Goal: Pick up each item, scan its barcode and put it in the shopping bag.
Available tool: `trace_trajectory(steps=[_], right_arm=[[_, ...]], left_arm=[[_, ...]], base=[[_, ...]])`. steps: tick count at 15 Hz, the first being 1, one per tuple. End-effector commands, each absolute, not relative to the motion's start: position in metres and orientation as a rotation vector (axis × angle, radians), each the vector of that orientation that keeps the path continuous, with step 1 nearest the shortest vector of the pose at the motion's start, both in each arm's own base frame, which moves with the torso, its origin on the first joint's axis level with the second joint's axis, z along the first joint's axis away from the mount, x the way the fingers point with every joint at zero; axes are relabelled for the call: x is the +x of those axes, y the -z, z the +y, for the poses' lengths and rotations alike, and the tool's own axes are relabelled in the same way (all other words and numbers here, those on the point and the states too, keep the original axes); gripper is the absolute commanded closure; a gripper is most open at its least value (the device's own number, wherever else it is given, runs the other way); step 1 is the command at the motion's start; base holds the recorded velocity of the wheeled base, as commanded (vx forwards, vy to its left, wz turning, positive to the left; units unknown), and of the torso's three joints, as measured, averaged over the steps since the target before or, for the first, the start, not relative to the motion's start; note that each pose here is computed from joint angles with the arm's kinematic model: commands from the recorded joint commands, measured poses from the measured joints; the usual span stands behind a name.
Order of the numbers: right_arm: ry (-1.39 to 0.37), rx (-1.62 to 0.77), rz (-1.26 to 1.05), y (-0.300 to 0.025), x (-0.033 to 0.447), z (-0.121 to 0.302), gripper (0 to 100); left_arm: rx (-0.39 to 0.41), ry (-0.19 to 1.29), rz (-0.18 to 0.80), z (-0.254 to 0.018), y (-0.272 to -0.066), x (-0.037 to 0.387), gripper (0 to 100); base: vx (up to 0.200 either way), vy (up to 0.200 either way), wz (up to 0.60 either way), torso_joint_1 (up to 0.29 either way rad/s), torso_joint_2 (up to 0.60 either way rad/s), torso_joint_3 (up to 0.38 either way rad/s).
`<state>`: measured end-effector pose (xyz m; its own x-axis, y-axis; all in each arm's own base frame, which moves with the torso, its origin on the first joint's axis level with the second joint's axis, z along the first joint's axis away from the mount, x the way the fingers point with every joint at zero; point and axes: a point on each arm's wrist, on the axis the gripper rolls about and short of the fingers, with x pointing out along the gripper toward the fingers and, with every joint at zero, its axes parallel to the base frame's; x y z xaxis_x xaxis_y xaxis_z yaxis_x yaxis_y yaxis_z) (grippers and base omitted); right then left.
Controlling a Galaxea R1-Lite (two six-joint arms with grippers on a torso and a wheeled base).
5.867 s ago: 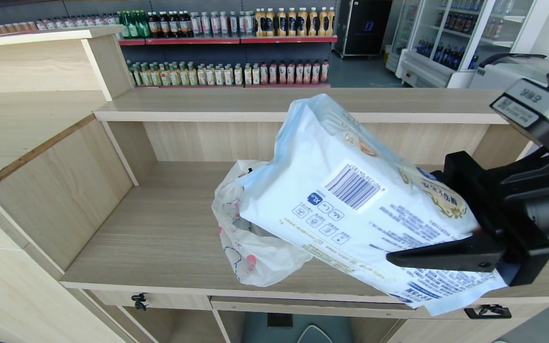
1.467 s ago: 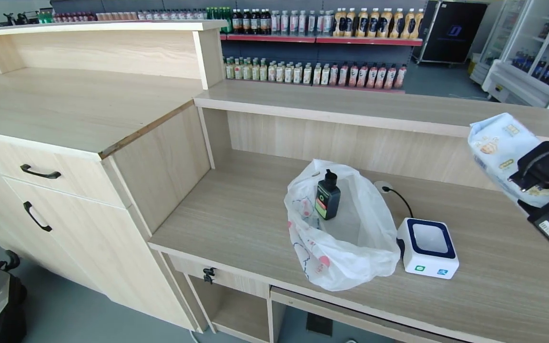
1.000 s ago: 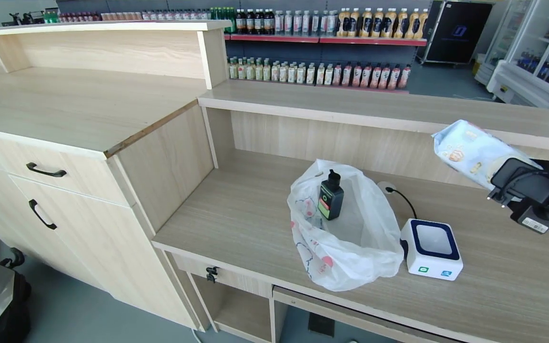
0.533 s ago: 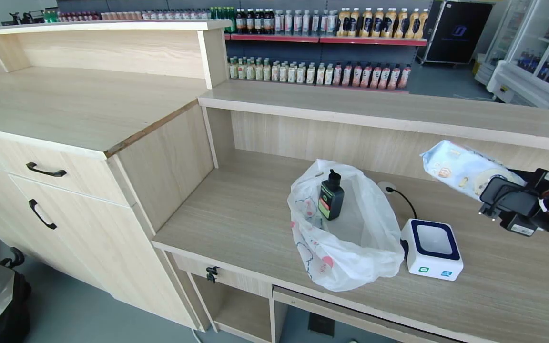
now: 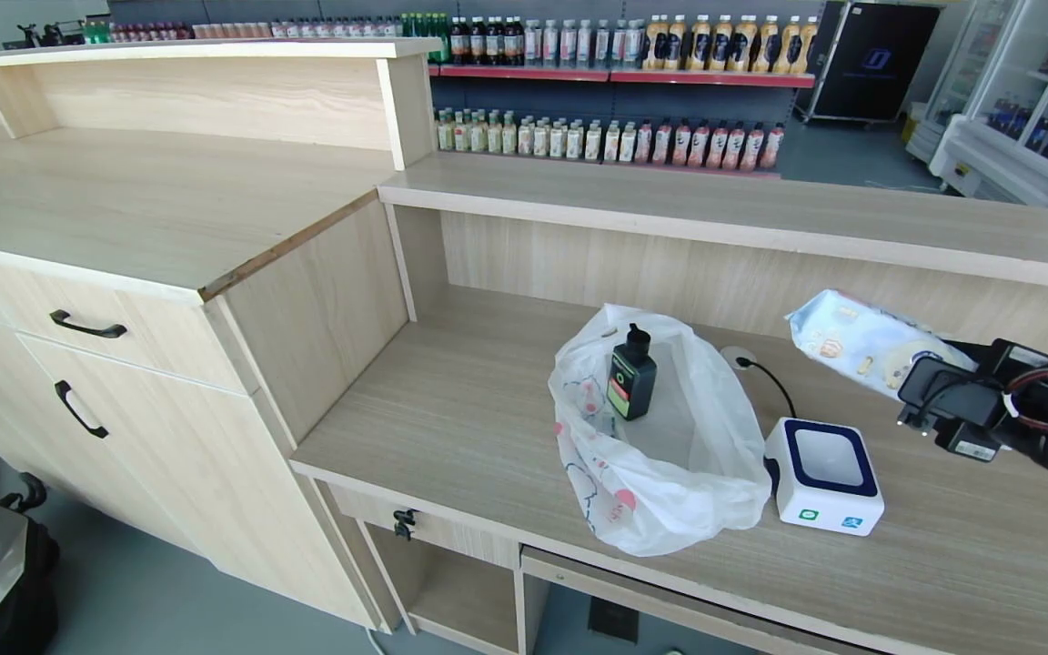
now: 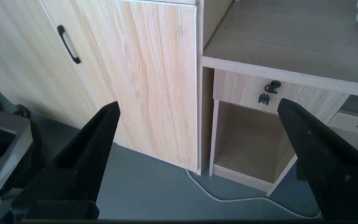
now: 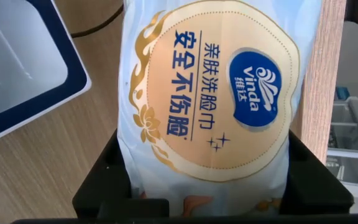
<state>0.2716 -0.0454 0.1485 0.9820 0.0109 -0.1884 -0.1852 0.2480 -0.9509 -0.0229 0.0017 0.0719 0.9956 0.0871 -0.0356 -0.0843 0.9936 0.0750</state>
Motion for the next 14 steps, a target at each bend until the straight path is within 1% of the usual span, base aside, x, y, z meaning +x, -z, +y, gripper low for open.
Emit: trace_trajectory(steps=[1, 4, 10, 14], right_arm=[[-0.159, -1.315, 0.144, -0.143, 0.276, -0.047, 100], [-0.217, -1.362, 0.088, -0.138, 0.279, -0.046, 100], [-0.221, -1.402, 0.098, -0.121, 0.293, -0.053, 100], [-0.226, -1.424, 0.097, -0.115, 0.297, -0.053, 100]], left_arm=[[0.073, -0.086, 0.038, 0.002, -0.072, -0.023, 0], [0.073, -0.086, 0.038, 0.002, -0.072, -0.023, 0], [0.073, -0.088, 0.038, 0.002, -0.072, -0.023, 0], [0.073, -0.088, 0.038, 0.002, -0.072, -0.023, 0]], base=[[0.000, 0.000, 0.00, 0.000, 0.00, 0.000], [0.000, 0.000, 0.00, 0.000, 0.00, 0.000], [0.000, 0.000, 0.00, 0.000, 0.00, 0.000], [0.000, 0.000, 0.00, 0.000, 0.00, 0.000]])
